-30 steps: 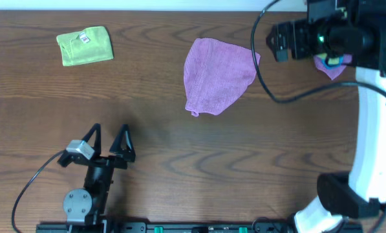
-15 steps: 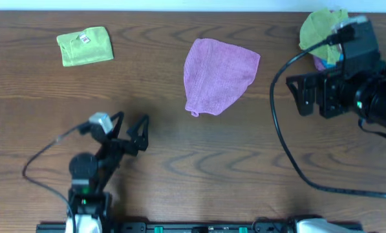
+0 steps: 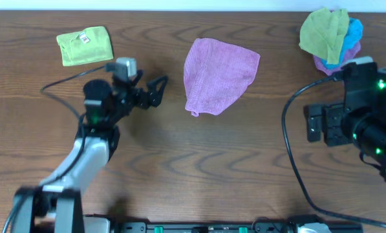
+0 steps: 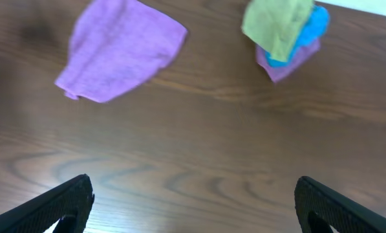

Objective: Fold the cloth
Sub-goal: 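Retract the right arm and move the left gripper toward the pink cloth, then grasp the left edge of the pink cloth with the left gripper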

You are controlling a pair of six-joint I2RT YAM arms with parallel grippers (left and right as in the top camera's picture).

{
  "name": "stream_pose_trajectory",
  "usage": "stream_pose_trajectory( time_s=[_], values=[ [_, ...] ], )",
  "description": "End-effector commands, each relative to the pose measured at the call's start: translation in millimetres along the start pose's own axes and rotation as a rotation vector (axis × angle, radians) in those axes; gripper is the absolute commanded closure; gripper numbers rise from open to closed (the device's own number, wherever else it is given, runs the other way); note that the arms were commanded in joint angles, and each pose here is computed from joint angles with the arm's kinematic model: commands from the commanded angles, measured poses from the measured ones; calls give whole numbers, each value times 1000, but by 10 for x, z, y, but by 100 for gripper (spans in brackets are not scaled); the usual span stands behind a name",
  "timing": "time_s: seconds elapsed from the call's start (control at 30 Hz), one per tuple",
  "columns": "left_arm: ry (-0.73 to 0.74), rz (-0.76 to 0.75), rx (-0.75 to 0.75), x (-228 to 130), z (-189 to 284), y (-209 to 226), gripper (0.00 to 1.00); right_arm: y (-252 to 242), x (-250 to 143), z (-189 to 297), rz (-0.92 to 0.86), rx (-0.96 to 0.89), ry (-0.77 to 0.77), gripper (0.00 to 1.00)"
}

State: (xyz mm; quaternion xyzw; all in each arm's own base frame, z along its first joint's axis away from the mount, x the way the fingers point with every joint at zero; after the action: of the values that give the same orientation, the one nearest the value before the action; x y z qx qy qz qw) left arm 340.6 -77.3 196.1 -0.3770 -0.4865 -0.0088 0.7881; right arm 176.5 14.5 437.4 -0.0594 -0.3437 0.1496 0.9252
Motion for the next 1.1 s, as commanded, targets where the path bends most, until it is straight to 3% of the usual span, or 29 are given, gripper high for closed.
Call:
stream_pose_trajectory(
  time_s=[0.0, 0.23, 0.47, 0.57, 0.77, 1.07],
  values=[
    [33, -88, -47, 96, -251, -55, 5, -75, -105, 153, -41, -111, -21, 1],
    [149, -153, -59, 224, -903, -65, 5, -136, -365, 467, -60, -237, -69, 1],
    [219, -134, -87, 258, -1348, -63, 4, -132, -448, 153, -73, -271, 34, 1],
    [236, -145, -175, 227, -1405, -179, 5, -89, -451, -53, -85, -237, 56, 1],
    [252, -129, -211, 214, -1397, -214, 4, 86, -409, -275, -110, -35, 47, 1],
    [313, -69, -318, 163, -1363, -304, 5, 96, -566, -10, -117, -48, -14, 1]
  ],
)
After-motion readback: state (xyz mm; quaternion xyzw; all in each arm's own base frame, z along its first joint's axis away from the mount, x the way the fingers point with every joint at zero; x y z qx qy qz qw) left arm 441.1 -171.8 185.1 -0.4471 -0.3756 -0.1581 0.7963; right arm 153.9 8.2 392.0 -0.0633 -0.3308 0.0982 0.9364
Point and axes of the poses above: each gripper's point midway between its finger pads, its own z axis back along the fingers, its own y axis along the line the jaws close on, x = y × z, the point moved 9 cm from there along z, back along the fingers, and after that the axes turned 10 degrees about z, right-handed, at the moved point
